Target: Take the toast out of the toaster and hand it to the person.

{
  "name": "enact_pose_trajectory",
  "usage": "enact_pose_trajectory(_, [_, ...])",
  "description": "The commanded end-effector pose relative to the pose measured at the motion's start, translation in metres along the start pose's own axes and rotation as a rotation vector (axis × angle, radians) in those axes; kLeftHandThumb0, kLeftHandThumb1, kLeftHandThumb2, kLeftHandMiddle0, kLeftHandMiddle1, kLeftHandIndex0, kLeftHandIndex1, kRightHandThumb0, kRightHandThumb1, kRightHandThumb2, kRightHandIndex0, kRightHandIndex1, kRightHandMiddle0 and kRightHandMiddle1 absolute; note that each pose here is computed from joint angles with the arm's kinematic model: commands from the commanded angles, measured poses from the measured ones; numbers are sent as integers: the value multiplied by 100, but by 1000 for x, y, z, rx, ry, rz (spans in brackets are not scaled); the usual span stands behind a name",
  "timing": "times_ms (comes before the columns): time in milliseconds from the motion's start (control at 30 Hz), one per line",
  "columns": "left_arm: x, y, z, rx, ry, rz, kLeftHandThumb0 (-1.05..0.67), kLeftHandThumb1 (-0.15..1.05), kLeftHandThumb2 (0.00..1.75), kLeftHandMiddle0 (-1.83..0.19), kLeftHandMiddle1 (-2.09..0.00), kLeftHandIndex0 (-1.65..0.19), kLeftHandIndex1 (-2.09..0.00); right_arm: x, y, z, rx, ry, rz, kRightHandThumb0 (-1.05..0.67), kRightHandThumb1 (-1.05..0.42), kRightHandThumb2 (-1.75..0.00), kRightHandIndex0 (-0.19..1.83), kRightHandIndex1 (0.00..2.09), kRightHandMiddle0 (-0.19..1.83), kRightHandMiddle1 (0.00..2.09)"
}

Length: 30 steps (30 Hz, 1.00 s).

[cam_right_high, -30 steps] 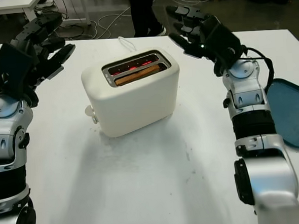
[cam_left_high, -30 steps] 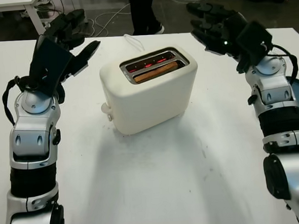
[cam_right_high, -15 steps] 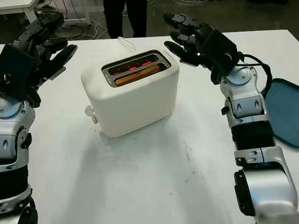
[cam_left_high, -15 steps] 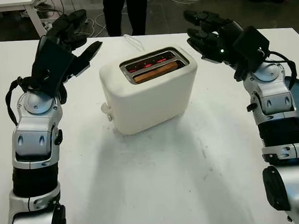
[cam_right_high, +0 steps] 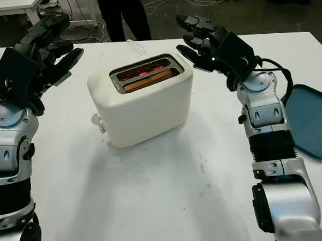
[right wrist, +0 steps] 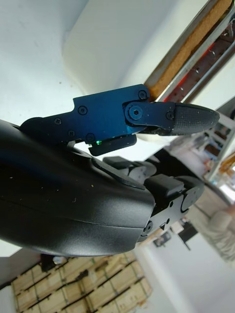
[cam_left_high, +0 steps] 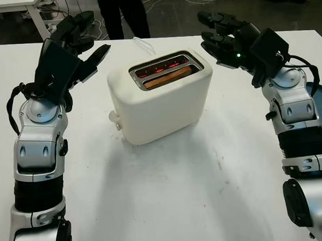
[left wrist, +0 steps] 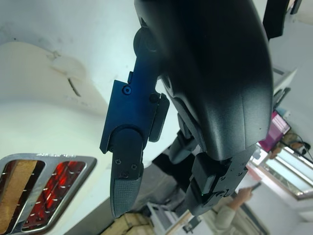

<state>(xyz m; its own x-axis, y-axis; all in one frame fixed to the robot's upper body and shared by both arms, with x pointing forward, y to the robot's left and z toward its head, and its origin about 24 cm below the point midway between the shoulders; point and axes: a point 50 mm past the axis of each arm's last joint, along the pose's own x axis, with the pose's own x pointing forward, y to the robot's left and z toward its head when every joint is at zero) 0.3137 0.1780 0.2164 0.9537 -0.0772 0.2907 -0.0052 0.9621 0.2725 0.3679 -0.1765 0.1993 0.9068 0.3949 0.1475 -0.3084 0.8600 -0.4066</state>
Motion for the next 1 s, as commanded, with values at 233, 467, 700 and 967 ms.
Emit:
enact_pose_trajectory(233, [0, 1, -1, 2, -9, 4, -60, 92, 16, 0, -88, -23, -34, 1, 0, 2, 47, 0, 6, -66, -92, -37, 22, 0, 25, 0])
enact_pose_trajectory(467, [0, 1, -1, -4, -13, 5, -61, 92, 15, 0, -89, -22, -36, 2, -1, 3, 29, 0, 7, -66, -92, -39, 22, 0, 24, 0])
enact_pose_trajectory(700, [1, 1, -1, -8, -11, 7, -62, 92, 14, 0, -89, -22, -38, 2, 0, 3, 33, 0, 8, -65, -92, -38, 23, 1, 25, 1])
enact_pose_trajectory(967, [1, 1, -1, 9, -17, 0, -62, 92, 15, 0, -88, -20, -40, 2, 0, 4, 22, 3, 15, -64, -92, -39, 23, 1, 25, 1])
